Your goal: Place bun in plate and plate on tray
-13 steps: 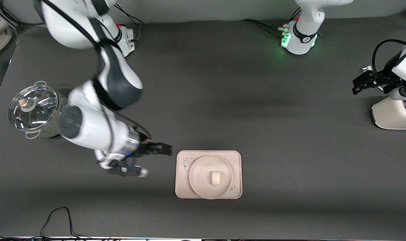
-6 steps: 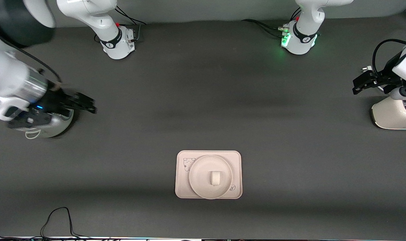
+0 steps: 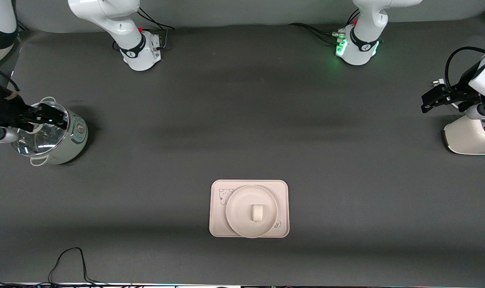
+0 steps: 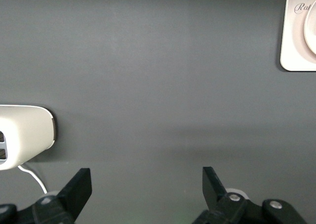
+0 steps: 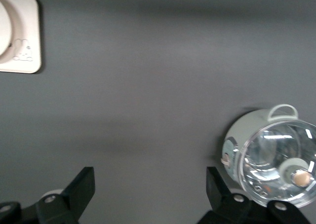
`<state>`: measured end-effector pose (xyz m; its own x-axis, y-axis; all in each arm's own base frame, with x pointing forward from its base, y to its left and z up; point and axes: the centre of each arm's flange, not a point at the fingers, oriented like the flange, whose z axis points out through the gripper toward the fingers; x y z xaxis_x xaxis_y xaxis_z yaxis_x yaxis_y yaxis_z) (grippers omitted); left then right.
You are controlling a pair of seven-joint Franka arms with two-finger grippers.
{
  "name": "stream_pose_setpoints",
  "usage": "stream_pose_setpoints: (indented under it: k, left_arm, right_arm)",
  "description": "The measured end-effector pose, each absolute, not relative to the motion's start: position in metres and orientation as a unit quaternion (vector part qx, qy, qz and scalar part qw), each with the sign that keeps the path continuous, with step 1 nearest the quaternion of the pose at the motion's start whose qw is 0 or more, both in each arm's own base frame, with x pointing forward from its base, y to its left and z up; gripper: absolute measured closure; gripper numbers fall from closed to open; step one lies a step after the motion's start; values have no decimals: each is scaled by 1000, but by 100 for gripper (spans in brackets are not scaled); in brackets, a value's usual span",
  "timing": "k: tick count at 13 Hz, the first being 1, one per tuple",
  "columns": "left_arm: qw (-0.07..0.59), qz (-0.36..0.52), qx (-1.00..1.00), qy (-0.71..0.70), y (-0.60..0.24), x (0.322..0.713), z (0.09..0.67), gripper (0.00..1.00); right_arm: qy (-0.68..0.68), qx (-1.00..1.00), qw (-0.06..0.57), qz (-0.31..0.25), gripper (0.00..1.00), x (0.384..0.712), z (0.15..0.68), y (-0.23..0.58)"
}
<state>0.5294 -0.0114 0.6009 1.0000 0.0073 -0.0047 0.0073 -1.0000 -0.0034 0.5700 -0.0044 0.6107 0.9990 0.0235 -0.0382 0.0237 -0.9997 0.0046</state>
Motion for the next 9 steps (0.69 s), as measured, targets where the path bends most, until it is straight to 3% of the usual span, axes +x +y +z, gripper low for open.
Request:
stream_pose_setpoints:
  k: [9]
  left_arm:
    - [2,-2,-1000,-5,-10,530,605,0]
  right_arm:
    - [4,1000,6,-26,0,564,613,-14]
